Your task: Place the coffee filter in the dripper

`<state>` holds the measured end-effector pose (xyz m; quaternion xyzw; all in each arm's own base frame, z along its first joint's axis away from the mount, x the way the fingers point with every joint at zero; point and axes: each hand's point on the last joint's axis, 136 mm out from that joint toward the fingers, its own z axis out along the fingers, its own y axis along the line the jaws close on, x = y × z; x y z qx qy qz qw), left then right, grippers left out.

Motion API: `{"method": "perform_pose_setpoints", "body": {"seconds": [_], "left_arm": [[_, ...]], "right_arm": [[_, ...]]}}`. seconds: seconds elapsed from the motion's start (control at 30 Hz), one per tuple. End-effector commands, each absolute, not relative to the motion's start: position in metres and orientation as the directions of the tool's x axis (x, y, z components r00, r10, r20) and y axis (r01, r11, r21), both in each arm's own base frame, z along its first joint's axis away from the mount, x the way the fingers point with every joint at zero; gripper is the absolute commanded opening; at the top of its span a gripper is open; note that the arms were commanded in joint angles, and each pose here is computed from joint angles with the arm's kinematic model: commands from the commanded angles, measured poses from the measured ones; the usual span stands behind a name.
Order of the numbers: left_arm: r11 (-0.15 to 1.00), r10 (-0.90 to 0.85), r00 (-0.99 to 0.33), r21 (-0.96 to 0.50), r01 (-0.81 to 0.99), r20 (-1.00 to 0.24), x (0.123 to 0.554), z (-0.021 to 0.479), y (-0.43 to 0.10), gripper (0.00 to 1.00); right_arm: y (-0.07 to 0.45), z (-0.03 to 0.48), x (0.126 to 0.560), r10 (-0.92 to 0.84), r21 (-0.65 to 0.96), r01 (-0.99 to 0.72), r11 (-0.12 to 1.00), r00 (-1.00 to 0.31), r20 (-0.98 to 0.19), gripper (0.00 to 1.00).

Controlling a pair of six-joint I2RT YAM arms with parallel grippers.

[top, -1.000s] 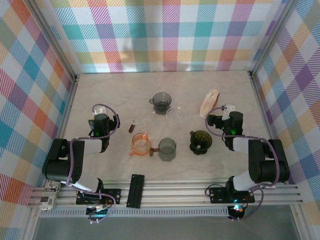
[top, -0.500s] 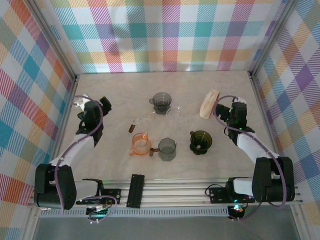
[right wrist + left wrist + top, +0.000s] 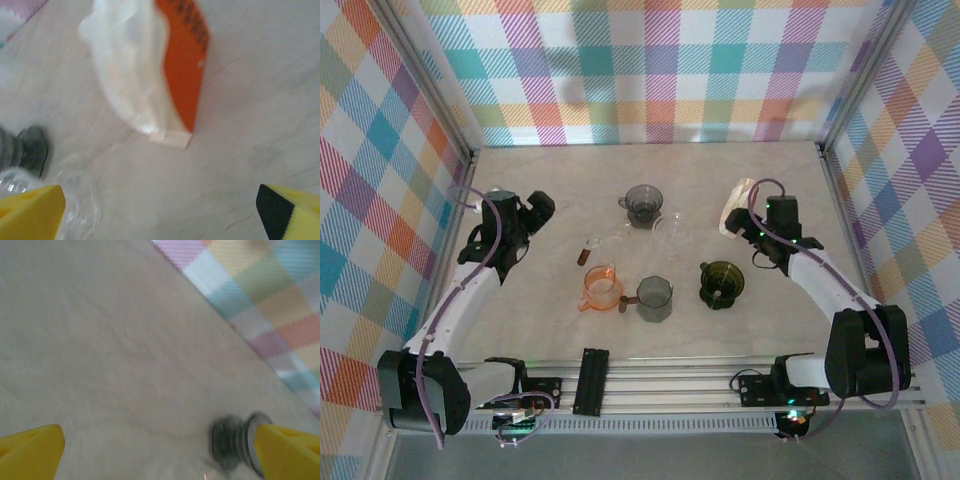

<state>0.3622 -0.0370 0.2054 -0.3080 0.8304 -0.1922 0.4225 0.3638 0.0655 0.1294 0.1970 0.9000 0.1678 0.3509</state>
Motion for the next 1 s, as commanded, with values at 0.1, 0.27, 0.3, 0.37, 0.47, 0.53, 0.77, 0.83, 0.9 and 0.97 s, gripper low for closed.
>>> {"method": "perform_pose_setpoints", "body": {"seconds": [0.1,0.27,0.3,0.37,0.47,0.53,0.77,0.83,0.9,0.97], "left_arm": [[0.784,-0.578,-0.666,-0.549,-0.291,-0.472,0.295,0.174,-0.085,0.96],[0.777,-0.560,-0.706,-0.571,-0.266,-0.433,0.267,0.150,-0.101,0.96],[0.779,-0.555,-0.710,-0.570,-0.261,-0.432,0.264,0.148,-0.102,0.96],[0.778,-0.551,-0.716,-0.575,-0.255,-0.429,0.260,0.147,-0.102,0.96],[0.772,-0.533,-0.733,-0.597,-0.216,-0.424,0.257,0.147,-0.112,0.94],[0.792,-0.513,-0.740,-0.573,-0.212,-0.435,0.255,0.142,-0.113,0.93],[0.843,-0.440,-0.785,-0.502,-0.194,-0.436,0.253,0.121,-0.125,0.87],[0.868,-0.401,-0.798,-0.463,-0.176,-0.449,0.253,0.119,-0.128,0.87],[0.899,-0.359,-0.813,-0.405,-0.168,-0.459,0.251,0.116,-0.129,0.85],[0.922,-0.326,-0.828,-0.345,-0.173,-0.456,0.249,0.111,-0.126,0.81]], "right_arm": [[0.074,0.124,0.318,0.380,0.339,0.222,0.914,-0.761,-0.526,0.99],[0.078,0.107,0.289,0.342,0.285,0.228,0.931,-0.818,-0.463,0.97],[0.079,0.104,0.285,0.335,0.274,0.229,0.934,-0.827,-0.452,0.95],[0.080,0.096,0.274,0.336,0.268,0.239,0.933,-0.844,-0.419,0.90],[0.086,0.086,0.264,0.330,0.282,0.229,0.932,-0.859,-0.391,0.85],[0.086,0.080,0.261,0.323,0.274,0.227,0.935,-0.863,-0.388,0.85],[0.086,0.073,0.256,0.318,0.262,0.229,0.937,-0.870,-0.377,0.86],[0.085,0.073,0.256,0.317,0.253,0.232,0.939,-0.869,-0.380,0.86],[0.083,0.074,0.256,0.313,0.241,0.233,0.942,-0.869,-0.383,0.87],[0.082,0.076,0.256,0.309,0.235,0.232,0.944,-0.869,-0.386,0.88]]}}
